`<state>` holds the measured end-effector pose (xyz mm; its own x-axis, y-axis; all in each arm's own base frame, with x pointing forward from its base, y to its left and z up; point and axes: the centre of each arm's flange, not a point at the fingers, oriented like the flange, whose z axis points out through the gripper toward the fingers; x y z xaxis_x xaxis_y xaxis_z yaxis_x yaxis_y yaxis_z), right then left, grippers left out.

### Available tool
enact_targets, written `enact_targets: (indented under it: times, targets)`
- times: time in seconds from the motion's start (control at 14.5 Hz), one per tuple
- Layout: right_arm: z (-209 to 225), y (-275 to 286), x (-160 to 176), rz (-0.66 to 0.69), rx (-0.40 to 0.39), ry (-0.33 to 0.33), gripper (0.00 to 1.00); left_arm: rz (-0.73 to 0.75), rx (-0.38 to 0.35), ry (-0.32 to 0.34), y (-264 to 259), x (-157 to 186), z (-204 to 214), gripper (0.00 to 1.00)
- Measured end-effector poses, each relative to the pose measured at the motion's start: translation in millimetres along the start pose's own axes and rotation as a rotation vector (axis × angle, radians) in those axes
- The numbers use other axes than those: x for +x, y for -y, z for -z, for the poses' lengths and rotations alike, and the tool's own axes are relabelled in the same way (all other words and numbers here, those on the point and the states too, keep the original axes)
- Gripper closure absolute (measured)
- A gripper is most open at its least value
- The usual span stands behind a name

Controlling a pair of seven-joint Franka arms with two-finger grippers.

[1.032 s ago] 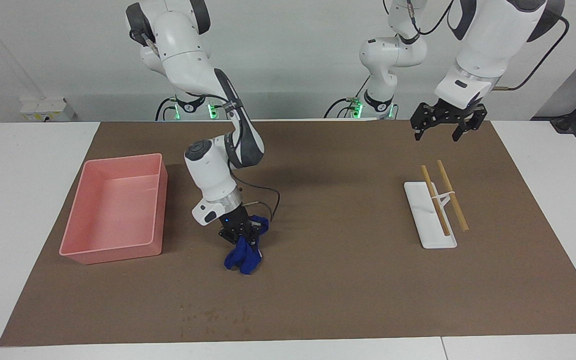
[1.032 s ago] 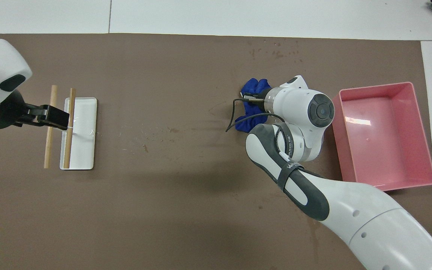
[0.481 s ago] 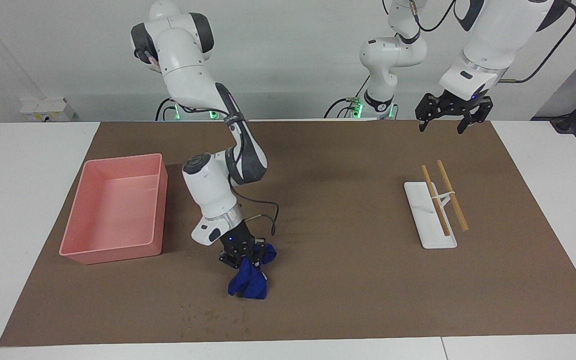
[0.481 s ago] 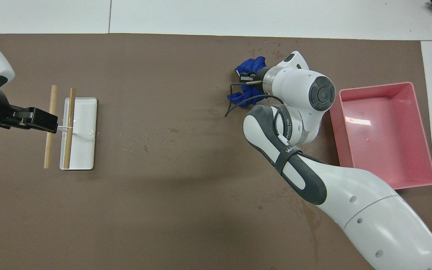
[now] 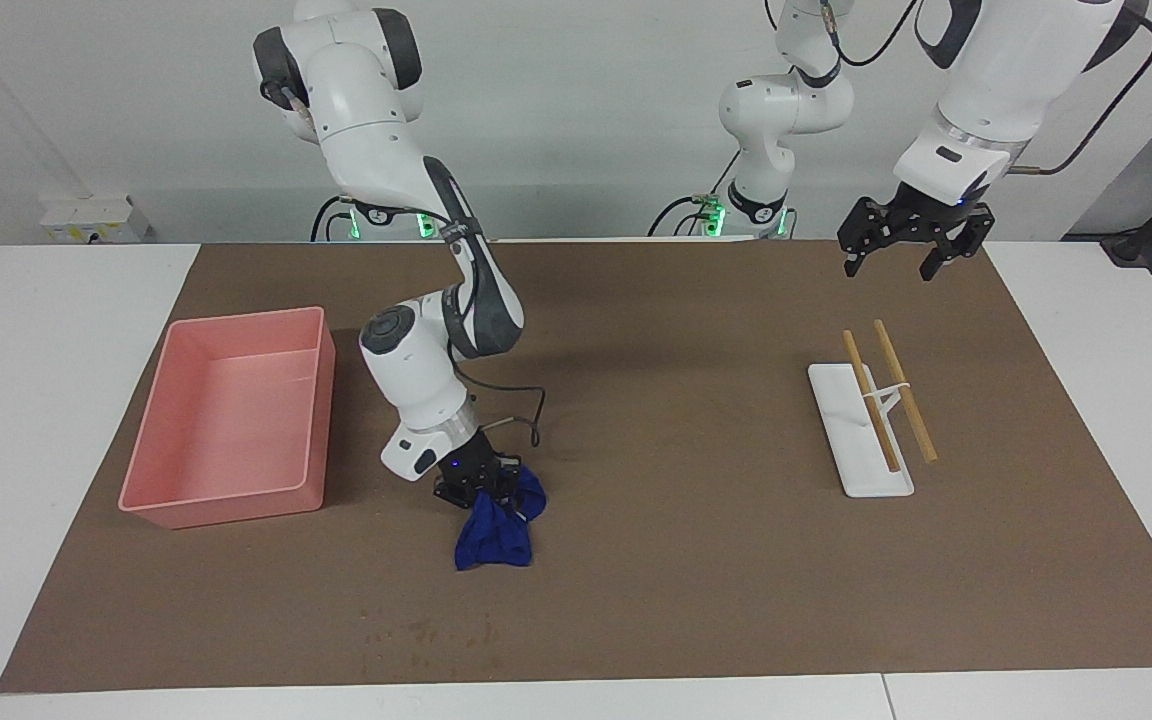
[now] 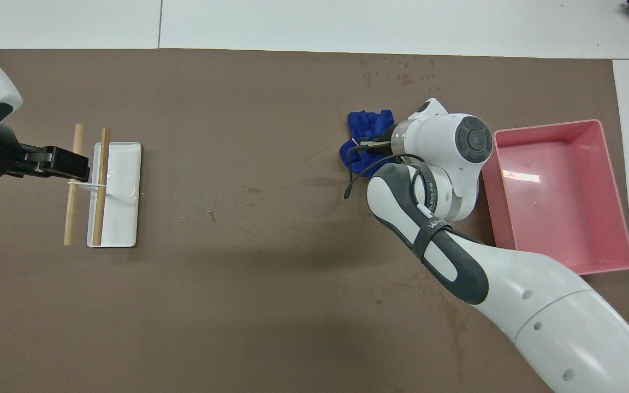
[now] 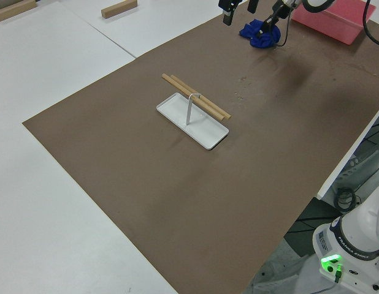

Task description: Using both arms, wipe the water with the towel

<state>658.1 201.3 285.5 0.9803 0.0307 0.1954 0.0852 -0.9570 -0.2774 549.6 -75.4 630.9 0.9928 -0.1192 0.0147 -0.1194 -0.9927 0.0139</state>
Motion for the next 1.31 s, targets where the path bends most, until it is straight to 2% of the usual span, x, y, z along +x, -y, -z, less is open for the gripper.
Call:
enact_targets:
  times: [0.21,0.48,0.62,0.83,0.96,1.1,1.31]
  targets:
    - [28.7,-32.0,-19.6,-0.053,0.007,0.177,0.86,0.013,0.000,0.006,7.0,-1.4,-2.9,0.00]
    - [112.8,-62.0,-48.3,-0.106,0.037,0.336,0.86,0.009,0.000,0.006,4.5,-3.9,-2.4,0.00]
    - [171.9,-68.9,-59.8,-0.098,0.027,0.376,0.86,0.010,0.000,0.005,4.5,-4.3,-1.9,0.00]
    - [255.3,-93.6,-77.9,-0.083,-0.070,0.405,0.86,0.010,0.000,0.005,4.8,-4.3,-2.0,0.00]
    - [297.6,-117.1,-83.2,-0.033,-0.146,0.394,0.86,0.010,0.000,0.006,4.8,-4.3,-2.1,0.00]
    - [321.2,-152.4,-81.0,0.077,-0.208,0.358,0.86,0.010,0.000,0.006,4.8,-4.3,-2.2,0.00]
    - [331.6,-200.7,-66.2,0.252,-0.310,0.270,0.86,0.008,-0.001,0.006,3.2,-4.3,-2.4,0.00]
